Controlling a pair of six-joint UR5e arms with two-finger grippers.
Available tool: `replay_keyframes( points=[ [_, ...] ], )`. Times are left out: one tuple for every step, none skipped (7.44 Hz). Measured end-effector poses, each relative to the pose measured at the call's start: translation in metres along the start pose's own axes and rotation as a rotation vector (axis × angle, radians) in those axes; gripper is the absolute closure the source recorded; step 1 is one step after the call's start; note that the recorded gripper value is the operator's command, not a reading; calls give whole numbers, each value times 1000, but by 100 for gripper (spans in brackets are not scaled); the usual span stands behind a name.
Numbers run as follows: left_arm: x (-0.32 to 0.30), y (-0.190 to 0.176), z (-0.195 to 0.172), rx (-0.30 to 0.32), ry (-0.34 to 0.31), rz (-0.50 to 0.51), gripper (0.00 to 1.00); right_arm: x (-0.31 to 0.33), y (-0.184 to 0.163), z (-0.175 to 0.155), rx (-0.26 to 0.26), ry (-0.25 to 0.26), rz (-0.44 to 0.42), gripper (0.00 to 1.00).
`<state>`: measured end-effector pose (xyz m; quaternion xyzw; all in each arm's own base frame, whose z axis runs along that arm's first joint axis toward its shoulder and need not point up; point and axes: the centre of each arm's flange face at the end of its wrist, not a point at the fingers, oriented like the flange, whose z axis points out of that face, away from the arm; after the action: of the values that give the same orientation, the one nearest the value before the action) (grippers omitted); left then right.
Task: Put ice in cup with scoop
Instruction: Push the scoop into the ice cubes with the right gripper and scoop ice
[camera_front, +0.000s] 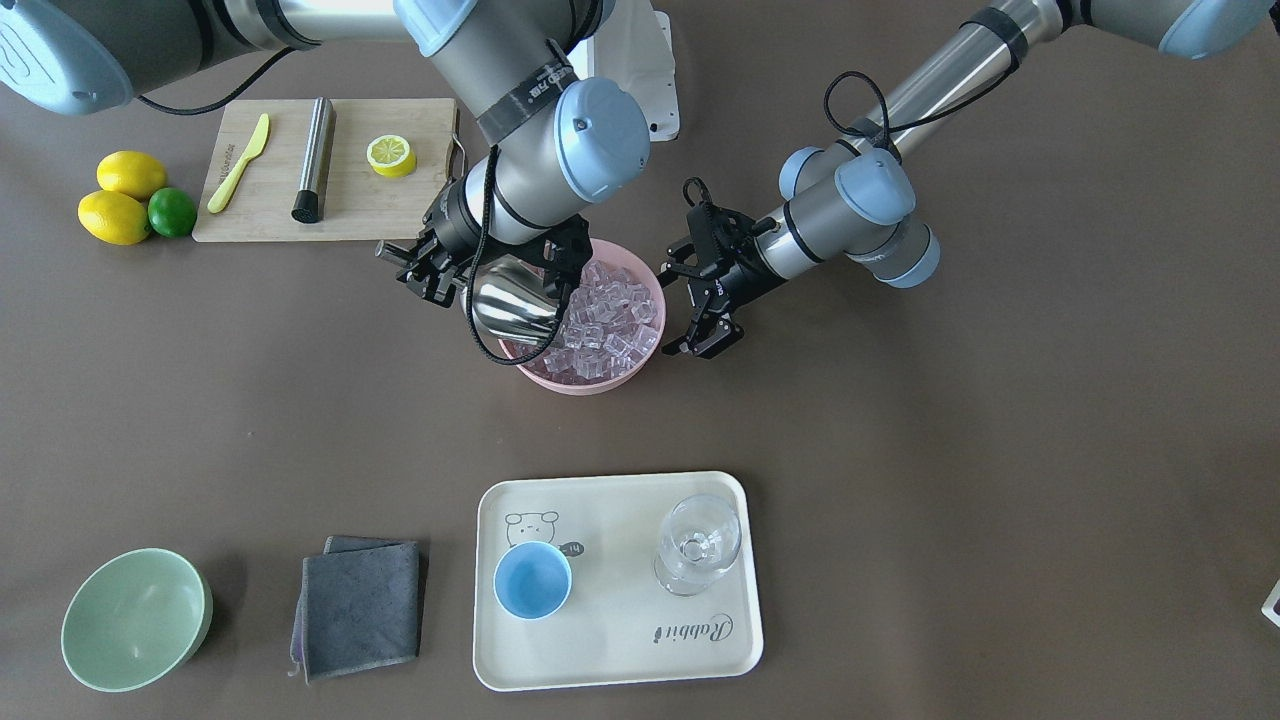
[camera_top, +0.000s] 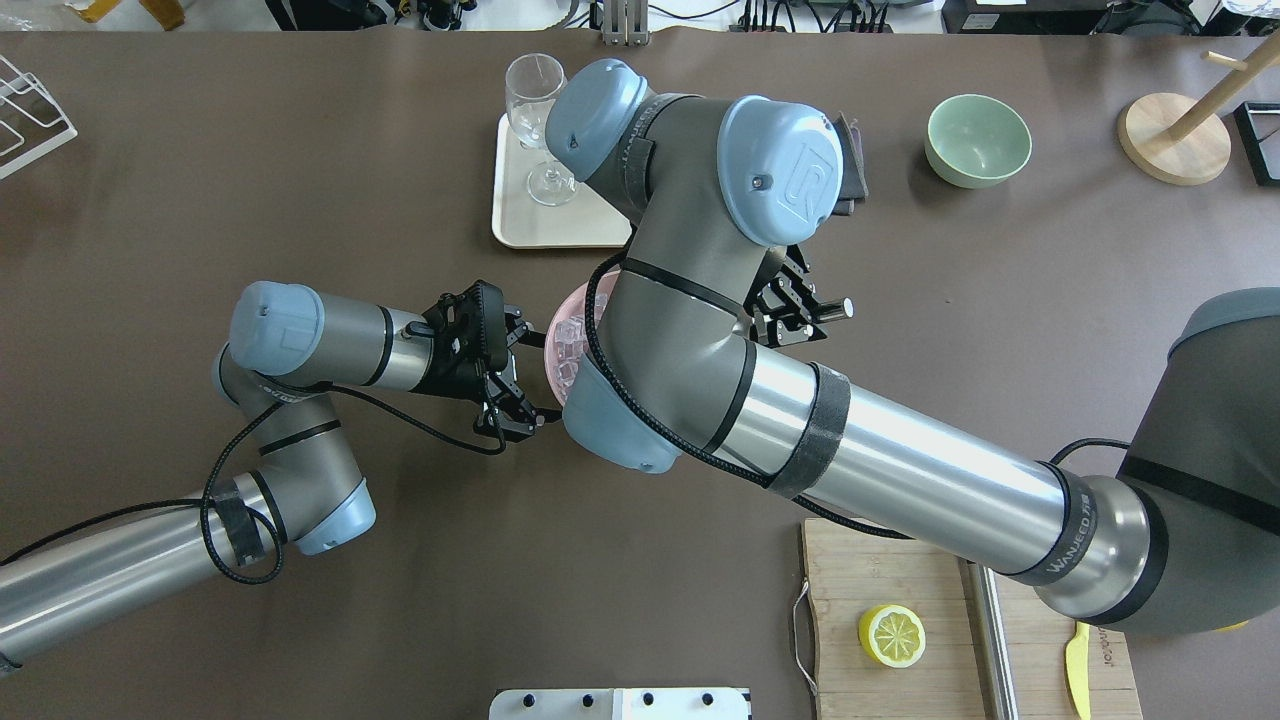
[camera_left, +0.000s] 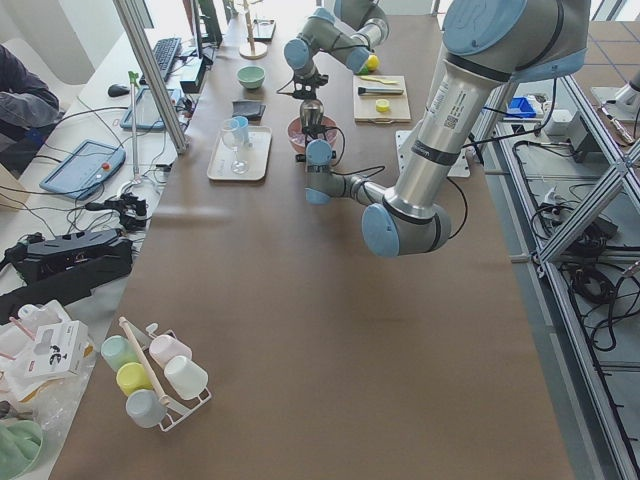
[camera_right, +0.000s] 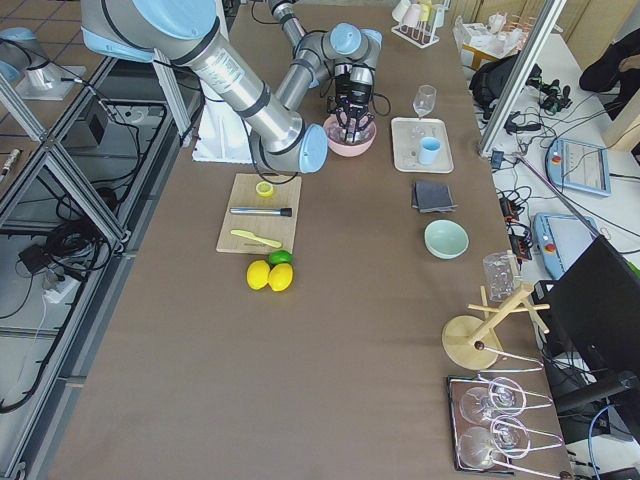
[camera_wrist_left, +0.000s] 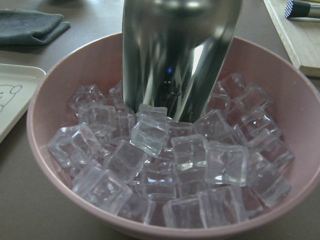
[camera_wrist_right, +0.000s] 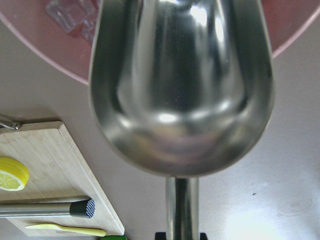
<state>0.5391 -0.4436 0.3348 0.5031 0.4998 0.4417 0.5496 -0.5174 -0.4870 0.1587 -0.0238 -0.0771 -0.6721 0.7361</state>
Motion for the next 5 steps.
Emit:
replay_keyframes(
  points=[
    [0,0,0,-1,0,0,2,-2,-5,0,5,2,5,100],
    [0,1,1,-8,-1,-4,2,-4,-9,0,18,8,11,100],
    [-1,1,1,-14,-1,-7,2,-5,-12,0,33,13,19,100],
    [-1,1,2,-17,0,-8,2,-6,-15,0,56,19,32,100],
    [0,1,2,-18,1,-9,2,-6,-16,0,78,21,55,100]
  ],
)
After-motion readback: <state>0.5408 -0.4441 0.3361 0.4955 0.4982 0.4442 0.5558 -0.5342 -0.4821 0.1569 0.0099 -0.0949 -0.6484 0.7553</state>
